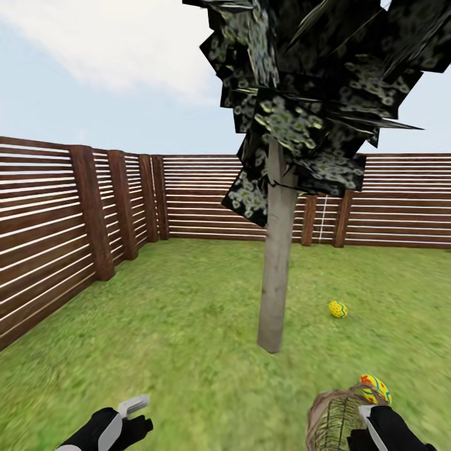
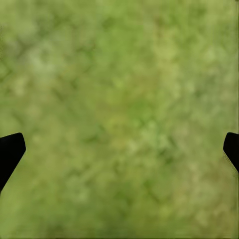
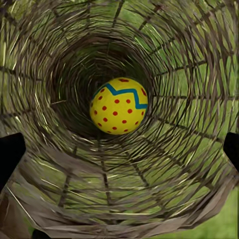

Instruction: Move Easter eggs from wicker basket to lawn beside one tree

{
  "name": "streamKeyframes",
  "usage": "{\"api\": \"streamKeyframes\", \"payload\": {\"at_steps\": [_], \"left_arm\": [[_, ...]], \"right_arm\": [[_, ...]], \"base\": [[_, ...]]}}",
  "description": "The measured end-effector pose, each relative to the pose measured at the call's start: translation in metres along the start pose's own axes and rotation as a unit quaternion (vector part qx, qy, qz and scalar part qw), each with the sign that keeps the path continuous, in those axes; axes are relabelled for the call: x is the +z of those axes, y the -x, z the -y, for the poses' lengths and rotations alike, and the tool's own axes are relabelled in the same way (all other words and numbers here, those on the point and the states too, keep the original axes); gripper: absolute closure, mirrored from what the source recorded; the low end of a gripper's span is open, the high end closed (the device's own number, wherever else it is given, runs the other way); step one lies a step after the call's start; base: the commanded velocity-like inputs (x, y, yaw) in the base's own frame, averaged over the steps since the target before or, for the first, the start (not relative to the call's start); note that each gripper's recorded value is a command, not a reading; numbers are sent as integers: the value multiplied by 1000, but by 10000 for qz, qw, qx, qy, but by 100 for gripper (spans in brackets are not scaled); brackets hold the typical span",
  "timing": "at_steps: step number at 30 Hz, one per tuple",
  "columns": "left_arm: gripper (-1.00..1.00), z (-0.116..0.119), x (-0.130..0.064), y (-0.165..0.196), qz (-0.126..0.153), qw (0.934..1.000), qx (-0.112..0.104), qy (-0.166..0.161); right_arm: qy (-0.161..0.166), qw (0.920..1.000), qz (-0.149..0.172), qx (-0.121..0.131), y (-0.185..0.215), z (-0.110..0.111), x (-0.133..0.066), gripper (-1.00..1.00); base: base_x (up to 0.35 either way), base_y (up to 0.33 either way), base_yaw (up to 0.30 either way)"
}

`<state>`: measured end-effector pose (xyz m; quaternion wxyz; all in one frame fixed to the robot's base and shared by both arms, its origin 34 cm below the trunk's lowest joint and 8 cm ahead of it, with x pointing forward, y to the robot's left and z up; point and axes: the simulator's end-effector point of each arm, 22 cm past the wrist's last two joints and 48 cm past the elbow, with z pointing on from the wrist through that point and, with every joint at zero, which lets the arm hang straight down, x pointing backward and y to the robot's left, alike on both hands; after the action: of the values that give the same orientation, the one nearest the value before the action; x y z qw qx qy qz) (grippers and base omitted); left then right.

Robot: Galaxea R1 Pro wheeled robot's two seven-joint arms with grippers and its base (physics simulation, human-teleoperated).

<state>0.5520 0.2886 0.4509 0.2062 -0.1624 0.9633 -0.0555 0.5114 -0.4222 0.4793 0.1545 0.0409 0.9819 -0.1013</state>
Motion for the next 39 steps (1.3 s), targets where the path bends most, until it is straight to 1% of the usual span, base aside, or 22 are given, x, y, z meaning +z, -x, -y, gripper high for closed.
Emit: {"api": "streamKeyframes", "payload": {"at_steps": [4,7,13,22,30,36,39], "left_arm": [[-100,-2,0,1,16,10000,-17,12],[-100,0,0,1,12,10000,-10,2],[-100,-1,0,1,12,10000,-9,6],[-100,-1,0,1,10,10000,-4,8],[-100,-2,0,1,15,10000,-11,15],[-100,0,0,1,12,10000,16,9],[-100,0,0,0,11,10000,18,9]], "right_arm": [[-213,9998,10,59,1,36,-2,-100],[-259,9996,12,135,1,46,-2,-100],[-265,9995,15,162,1,48,-3,-100],[-247,9996,15,161,1,45,-2,-100],[-261,9995,14,169,1,47,-3,-100],[-284,9994,13,173,1,51,-3,-100],[-289,9994,7,177,1,52,-3,-100]], "base": [[160,3,0],[140,0,0],[87,29,0],[5,250,0],[11,20,0],[259,-25,0],[85,-11,0]]}}
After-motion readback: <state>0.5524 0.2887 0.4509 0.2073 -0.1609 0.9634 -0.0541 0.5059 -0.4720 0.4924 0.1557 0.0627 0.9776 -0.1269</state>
